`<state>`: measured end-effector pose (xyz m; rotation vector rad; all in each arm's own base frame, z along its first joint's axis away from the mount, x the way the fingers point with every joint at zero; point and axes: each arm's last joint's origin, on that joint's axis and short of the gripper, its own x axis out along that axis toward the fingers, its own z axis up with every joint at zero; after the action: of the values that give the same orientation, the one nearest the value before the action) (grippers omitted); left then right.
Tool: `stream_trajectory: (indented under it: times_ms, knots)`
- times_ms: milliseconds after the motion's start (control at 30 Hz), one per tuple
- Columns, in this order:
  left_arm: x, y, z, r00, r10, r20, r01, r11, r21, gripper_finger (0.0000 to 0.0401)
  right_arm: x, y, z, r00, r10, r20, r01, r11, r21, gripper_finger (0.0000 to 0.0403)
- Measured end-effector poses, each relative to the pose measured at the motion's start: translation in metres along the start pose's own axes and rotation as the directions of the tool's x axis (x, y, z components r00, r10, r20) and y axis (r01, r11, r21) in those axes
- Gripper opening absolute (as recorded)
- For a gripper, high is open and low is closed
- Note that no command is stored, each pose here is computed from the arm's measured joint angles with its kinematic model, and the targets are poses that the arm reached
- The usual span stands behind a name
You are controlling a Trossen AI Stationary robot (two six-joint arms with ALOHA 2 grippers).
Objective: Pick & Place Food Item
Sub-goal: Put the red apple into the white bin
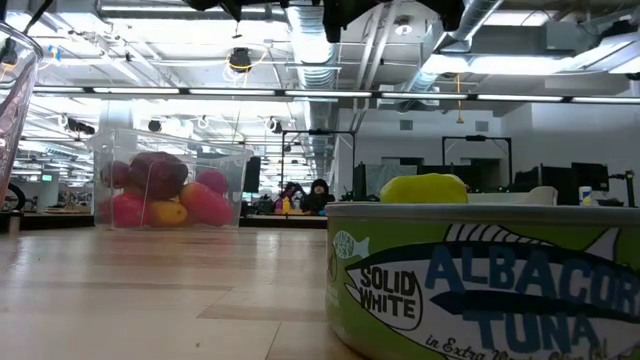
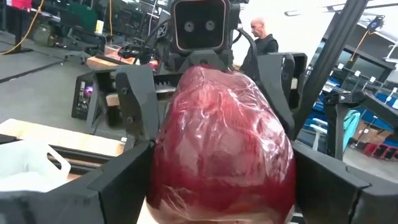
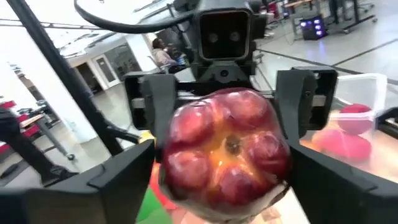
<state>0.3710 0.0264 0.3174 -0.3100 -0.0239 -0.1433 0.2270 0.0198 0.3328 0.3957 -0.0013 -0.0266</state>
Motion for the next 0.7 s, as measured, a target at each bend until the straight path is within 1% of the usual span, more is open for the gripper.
stream_trajectory:
  times_ms: [133, 233, 400, 467, 533, 600, 633, 667, 700]
  knots:
    - [-0.001, 0.002, -0.003, 1.0, 0.019, -0.021, -0.019, 1.0, -0.008, 0.0324, -0.01, 0.002, 0.01, 0.999, 0.003, 0.049, -0.003, 1.0, -0.005, 0.0377]
    - [-0.001, 0.004, -0.003, 0.999, 0.025, -0.024, -0.025, 1.0, -0.009, 0.0324, -0.015, 0.002, 0.011, 0.999, -0.008, 0.035, 0.008, 1.0, -0.01, 0.0389]
    - [-0.002, 0.009, 0.0, 0.999, 0.044, -0.01, -0.044, 0.999, -0.007, 0.0324, -0.035, 0.002, 0.02, 0.999, -0.003, 0.048, 0.004, 1.0, -0.008, 0.0391]
    - [-0.006, 0.011, 0.002, 0.998, 0.058, -0.03, -0.058, 0.998, -0.01, 0.0325, -0.044, 0.003, 0.023, 0.998, -0.001, 0.056, 0.001, 1.0, -0.006, 0.0389]
    - [-0.014, 0.01, 0.009, 0.996, 0.078, -0.053, -0.077, 0.997, 0.012, 0.0325, -0.055, 0.003, 0.027, 0.998, 0.003, 0.069, -0.003, 1.0, -0.002, 0.0388]
    - [-0.027, 0.009, 0.016, 0.985, 0.138, -0.1, -0.134, 0.99, 0.045, 0.0324, -0.065, 0.003, 0.03, 0.997, 0.005, 0.078, -0.005, 1.0, 0.004, 0.0388]
    - [-0.037, 0.007, 0.023, 0.975, 0.191, -0.111, -0.184, 0.98, 0.071, 0.0324, -0.069, 0.003, 0.032, 0.997, 0.002, 0.083, -0.002, 1.0, 0.006, 0.0388]
    - [-0.047, 0.006, 0.028, 0.958, 0.255, -0.131, -0.243, 0.965, 0.101, 0.0325, -0.073, 0.002, 0.032, 0.997, -0.008, 0.082, 0.008, 1.0, 0.006, 0.0388]
    - [-0.057, 0.004, 0.035, 0.94, 0.318, -0.122, -0.302, 0.944, 0.135, 0.0325, -0.077, 0.001, 0.032, 0.997, -0.023, 0.08, 0.023, 1.0, 0.008, 0.0388]
